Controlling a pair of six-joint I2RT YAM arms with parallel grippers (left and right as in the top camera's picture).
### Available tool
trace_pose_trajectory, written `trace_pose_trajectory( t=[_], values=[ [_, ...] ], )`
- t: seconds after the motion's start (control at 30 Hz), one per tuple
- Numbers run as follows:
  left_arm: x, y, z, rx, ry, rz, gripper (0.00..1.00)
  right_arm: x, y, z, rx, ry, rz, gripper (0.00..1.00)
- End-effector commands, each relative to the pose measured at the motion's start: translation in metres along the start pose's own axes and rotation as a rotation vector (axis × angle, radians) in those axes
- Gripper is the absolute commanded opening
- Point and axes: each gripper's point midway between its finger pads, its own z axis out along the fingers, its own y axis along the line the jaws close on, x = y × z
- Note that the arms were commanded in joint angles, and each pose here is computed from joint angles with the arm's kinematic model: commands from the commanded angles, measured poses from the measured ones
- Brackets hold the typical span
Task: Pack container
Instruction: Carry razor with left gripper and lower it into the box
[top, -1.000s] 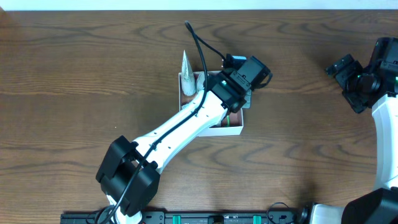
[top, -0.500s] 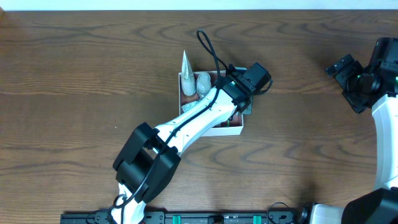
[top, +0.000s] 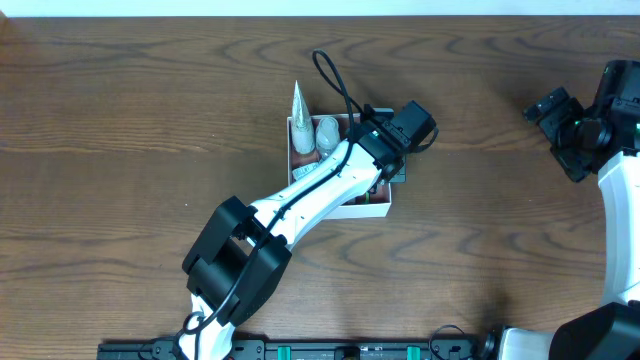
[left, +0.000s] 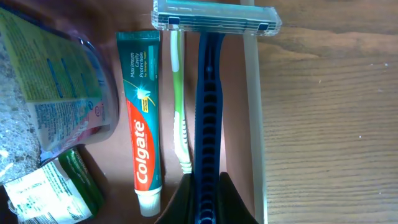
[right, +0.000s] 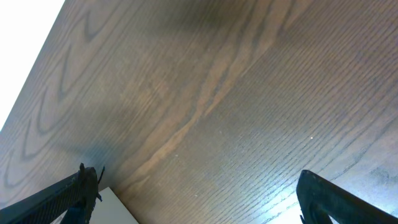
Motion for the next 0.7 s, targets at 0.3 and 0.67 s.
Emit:
trace_pose_trajectory(
  t=[0.3, 0.67],
  values=[
    [0.005, 0.001, 0.015, -0.016, 0.019, -0.069, 0.06, -0.002, -0.001, -0.004, -0.003, -0.013, -0.009, 0.99],
    [0.006, 0.001, 0.023, -0.021, 0.023, -0.095, 0.06, -0.002, -0.001, -0.004, -0.003, -0.013, -0.009, 0.99]
  ],
)
